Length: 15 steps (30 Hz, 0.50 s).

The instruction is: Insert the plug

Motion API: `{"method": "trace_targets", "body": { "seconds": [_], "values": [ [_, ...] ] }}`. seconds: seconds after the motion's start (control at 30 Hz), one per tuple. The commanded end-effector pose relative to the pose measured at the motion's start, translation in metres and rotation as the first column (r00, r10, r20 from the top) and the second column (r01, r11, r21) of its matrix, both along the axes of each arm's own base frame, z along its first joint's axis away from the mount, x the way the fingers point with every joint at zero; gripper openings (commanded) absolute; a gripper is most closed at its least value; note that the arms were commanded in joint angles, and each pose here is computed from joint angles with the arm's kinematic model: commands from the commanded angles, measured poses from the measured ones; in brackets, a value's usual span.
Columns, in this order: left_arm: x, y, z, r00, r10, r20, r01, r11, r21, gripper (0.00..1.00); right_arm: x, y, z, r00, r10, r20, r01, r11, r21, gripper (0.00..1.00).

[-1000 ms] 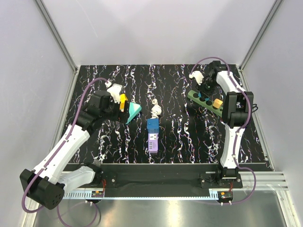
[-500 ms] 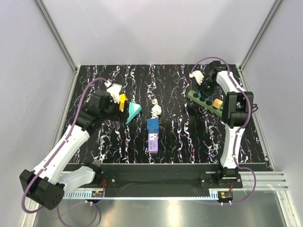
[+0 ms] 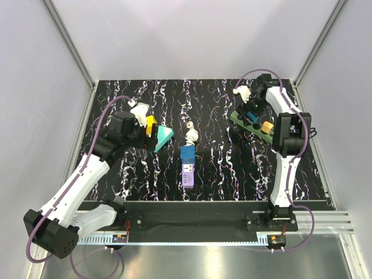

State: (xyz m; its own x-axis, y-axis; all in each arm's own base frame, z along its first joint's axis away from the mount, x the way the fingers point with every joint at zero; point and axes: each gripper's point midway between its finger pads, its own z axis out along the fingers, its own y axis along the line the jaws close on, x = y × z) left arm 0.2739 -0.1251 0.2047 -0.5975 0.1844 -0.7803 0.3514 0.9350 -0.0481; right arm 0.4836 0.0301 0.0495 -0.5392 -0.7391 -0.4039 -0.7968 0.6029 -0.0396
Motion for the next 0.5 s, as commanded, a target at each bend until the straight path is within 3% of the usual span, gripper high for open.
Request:
{"method": "trace_targets", "body": {
  "seconds": [0.0,0.2,0.4,0.47],
  "values": [
    [0.003,0.003,0.011,0.998,0.003,0.056,-0.003,1.000,-0.002,0.99,0.013,0.005,0.055,0.993,-0.015,0.117,0.012,1.000,0.026,1.00],
    [0.003,0.005,0.012,0.998,0.022,0.062,-0.022,1.000,0.002,0.99,0.012,0.022,0.115,0.972,-0.044,0.229,0.027,0.997,0.079,1.00],
    [0.002,0.001,0.020,0.996,0.014,0.088,-0.011,0.999,-0.036,0.99,0.005,0.045,0.178,0.920,-0.213,0.328,0.191,0.977,0.098,1.00],
    [-0.003,-0.012,0.026,0.993,-0.054,0.104,0.062,0.995,-0.075,0.99,-0.006,0.067,0.198,0.881,-0.290,0.374,0.259,0.957,0.132,1.00]
  ]
}}
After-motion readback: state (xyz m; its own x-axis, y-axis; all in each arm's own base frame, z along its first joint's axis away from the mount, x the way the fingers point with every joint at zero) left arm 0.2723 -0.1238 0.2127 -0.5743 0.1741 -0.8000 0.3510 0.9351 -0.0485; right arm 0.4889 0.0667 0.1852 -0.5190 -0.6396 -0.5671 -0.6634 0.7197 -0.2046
